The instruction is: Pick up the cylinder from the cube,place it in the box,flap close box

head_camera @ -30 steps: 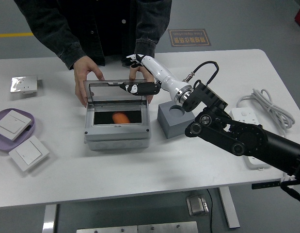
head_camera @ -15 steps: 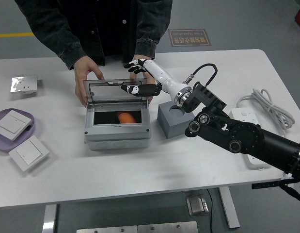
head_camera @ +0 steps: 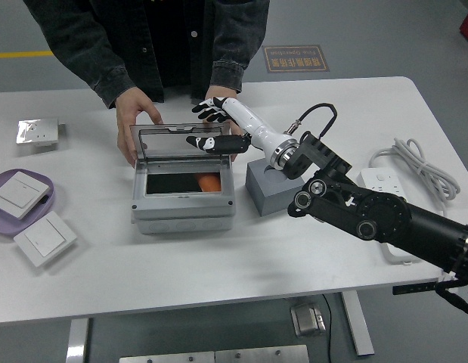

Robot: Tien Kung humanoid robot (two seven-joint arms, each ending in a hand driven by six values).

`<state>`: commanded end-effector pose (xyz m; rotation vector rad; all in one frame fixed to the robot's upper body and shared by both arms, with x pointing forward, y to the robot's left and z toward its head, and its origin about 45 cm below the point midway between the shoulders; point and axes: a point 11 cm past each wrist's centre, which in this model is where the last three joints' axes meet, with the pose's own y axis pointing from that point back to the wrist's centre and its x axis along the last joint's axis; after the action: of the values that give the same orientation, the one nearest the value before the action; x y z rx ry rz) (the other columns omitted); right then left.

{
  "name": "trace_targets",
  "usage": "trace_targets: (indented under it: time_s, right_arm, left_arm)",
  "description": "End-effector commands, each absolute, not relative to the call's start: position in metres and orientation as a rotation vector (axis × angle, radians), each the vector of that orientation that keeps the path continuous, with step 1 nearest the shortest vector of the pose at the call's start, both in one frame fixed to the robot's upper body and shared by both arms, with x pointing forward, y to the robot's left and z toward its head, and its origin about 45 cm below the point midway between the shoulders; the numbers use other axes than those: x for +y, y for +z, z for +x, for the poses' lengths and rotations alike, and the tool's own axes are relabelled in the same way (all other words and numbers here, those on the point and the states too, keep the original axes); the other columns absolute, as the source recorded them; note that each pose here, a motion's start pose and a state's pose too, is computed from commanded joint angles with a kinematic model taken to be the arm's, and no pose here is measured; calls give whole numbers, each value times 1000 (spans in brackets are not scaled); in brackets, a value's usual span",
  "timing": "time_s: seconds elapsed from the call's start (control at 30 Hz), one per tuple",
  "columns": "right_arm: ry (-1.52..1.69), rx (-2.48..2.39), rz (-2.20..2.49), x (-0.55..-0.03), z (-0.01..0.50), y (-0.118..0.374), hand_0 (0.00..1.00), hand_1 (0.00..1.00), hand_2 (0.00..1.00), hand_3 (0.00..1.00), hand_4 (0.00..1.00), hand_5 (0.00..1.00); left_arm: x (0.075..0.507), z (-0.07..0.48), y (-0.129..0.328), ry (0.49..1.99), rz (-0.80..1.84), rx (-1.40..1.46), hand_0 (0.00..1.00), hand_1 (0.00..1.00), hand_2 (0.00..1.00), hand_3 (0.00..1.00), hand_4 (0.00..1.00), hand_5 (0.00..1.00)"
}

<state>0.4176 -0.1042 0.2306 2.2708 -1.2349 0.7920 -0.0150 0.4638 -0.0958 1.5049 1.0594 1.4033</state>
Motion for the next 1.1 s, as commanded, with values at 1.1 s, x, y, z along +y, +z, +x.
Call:
trace_targets:
  time_s: [1.1]
  right_arm:
    - [767,-1066,2319,-105,368,217,557,690,681,727,846,434]
  left_arm:
    - [462,-21,-97,1409,1496,1075,616,598,523,613,679,224]
